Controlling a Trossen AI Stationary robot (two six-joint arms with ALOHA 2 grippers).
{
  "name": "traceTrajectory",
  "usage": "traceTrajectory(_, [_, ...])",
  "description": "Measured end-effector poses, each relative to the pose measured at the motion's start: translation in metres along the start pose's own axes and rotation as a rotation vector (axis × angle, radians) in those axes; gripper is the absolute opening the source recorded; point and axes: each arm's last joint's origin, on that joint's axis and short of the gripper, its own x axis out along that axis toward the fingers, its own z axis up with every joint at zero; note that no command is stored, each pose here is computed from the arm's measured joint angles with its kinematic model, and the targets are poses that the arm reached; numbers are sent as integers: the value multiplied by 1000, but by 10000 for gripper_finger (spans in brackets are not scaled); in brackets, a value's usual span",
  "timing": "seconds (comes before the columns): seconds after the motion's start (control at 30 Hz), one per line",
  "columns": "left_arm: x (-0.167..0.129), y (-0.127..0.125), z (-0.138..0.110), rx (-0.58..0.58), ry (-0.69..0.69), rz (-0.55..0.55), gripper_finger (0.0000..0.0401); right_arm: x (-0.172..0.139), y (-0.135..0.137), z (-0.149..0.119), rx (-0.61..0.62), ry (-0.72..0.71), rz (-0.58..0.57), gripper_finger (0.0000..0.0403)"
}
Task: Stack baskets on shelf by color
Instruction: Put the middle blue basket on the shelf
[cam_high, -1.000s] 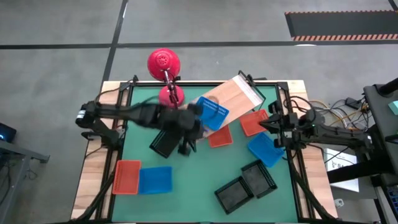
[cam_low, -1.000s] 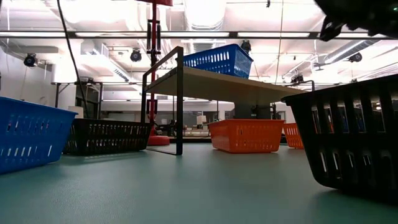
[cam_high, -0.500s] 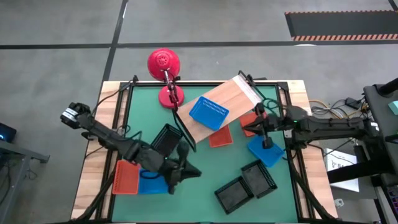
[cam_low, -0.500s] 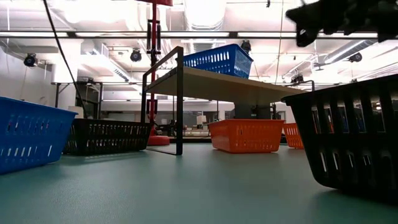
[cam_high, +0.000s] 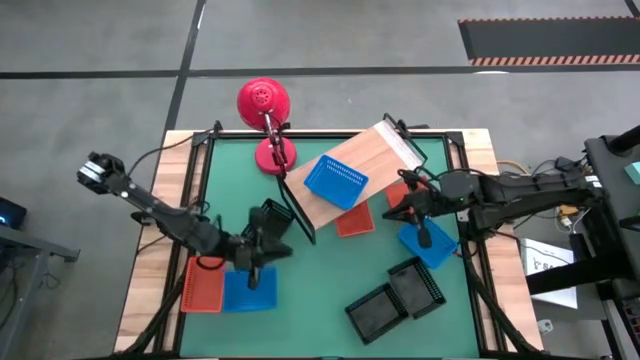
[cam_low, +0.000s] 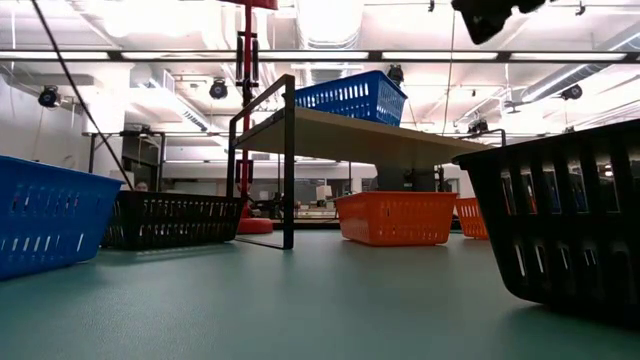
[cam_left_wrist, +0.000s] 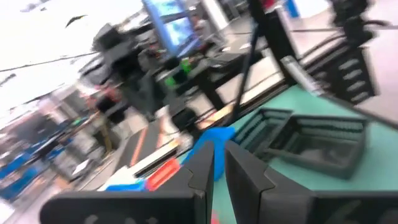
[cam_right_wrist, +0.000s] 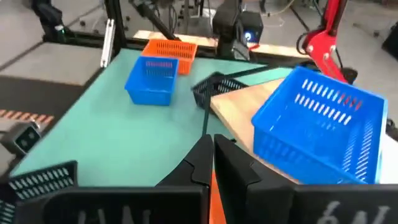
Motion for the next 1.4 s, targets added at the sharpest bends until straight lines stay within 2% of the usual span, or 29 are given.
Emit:
traceTrajectory(0.17, [-24, 14, -9, -21, -18, 71, 22, 11, 0, 10, 53, 124, -13, 9])
traceTrajectory(0.33, [-42, 24, -15, -28, -43, 135, 22, 28, -5, 17, 70, 277, -144, 9])
traceTrajectory(0.43, [-50, 28, -16, 18, -58, 154, 22, 41, -8, 20, 54, 360, -220, 9])
traceTrajectory(0.6, [-60, 31, -20, 49, -62, 189, 22, 65, -13, 27, 22, 432, -283, 9])
traceTrajectory(0.8, [-67, 37, -18, 128, -76, 220, 22, 93, -21, 31, 13, 509, -298, 9])
traceTrajectory(1.17, [-71, 40, -16, 117, -88, 239, 22, 132, -22, 42, -17, 531, -285, 9])
traceTrajectory(1.4, [-70, 40, -17, 121, -85, 236, 22, 134, -22, 57, -55, 537, -266, 9])
